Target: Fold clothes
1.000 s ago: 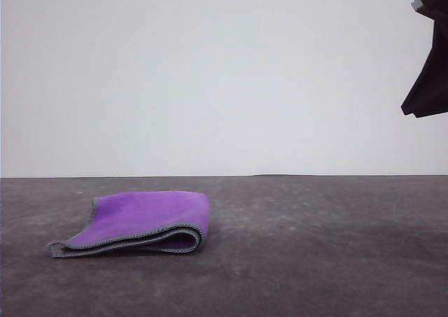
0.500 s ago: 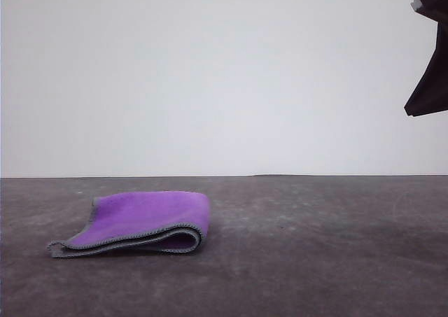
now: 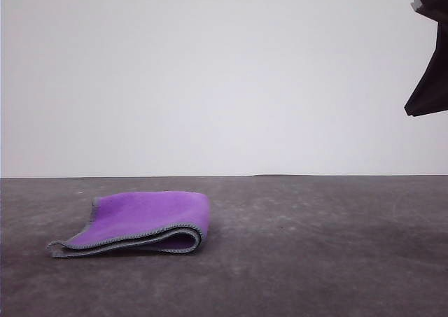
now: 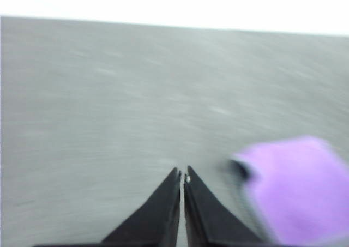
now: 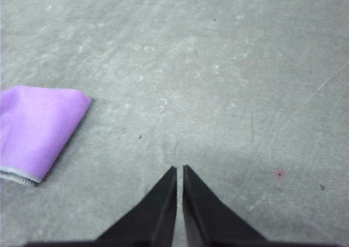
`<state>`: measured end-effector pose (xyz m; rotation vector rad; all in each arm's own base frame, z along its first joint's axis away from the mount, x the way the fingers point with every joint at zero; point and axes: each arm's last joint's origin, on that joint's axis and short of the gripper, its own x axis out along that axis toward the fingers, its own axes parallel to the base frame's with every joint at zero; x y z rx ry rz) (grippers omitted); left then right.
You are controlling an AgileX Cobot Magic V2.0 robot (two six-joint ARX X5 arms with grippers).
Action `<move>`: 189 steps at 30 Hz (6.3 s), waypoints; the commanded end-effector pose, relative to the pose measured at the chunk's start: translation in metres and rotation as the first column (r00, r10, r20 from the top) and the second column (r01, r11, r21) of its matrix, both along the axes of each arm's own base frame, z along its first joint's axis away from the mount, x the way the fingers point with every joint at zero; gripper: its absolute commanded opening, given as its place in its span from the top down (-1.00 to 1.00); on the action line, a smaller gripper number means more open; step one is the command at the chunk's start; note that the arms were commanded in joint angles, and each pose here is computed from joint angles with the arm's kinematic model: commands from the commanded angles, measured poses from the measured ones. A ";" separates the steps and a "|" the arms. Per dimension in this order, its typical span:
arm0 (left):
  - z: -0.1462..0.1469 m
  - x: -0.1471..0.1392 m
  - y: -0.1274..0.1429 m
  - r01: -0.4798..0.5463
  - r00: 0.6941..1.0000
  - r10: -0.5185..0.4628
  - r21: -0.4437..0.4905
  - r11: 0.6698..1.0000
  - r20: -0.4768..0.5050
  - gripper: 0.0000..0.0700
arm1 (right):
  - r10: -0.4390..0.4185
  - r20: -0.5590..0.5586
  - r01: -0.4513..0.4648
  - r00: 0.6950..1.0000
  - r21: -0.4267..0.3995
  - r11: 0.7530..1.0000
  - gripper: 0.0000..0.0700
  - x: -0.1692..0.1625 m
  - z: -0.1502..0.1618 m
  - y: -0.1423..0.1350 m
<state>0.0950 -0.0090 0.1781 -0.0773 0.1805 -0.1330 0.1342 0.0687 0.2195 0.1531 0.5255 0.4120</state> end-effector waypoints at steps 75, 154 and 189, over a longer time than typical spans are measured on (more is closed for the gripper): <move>-0.028 0.001 0.006 -0.072 0.997 0.072 0.040 0.997 0.004 1.00 | -0.339 0.373 0.379 0.864 -0.036 0.925 0.95 -0.038 -0.067 -0.066; -0.028 0.001 0.006 -0.072 0.997 0.072 0.040 0.997 0.004 1.00 | -0.339 0.373 0.379 0.864 -0.036 0.925 0.95 -0.038 -0.067 -0.066; -0.028 0.001 0.006 -0.072 0.997 0.072 0.040 0.997 0.004 1.00 | -0.339 0.373 0.379 0.864 -0.036 0.925 0.95 -0.038 -0.067 -0.066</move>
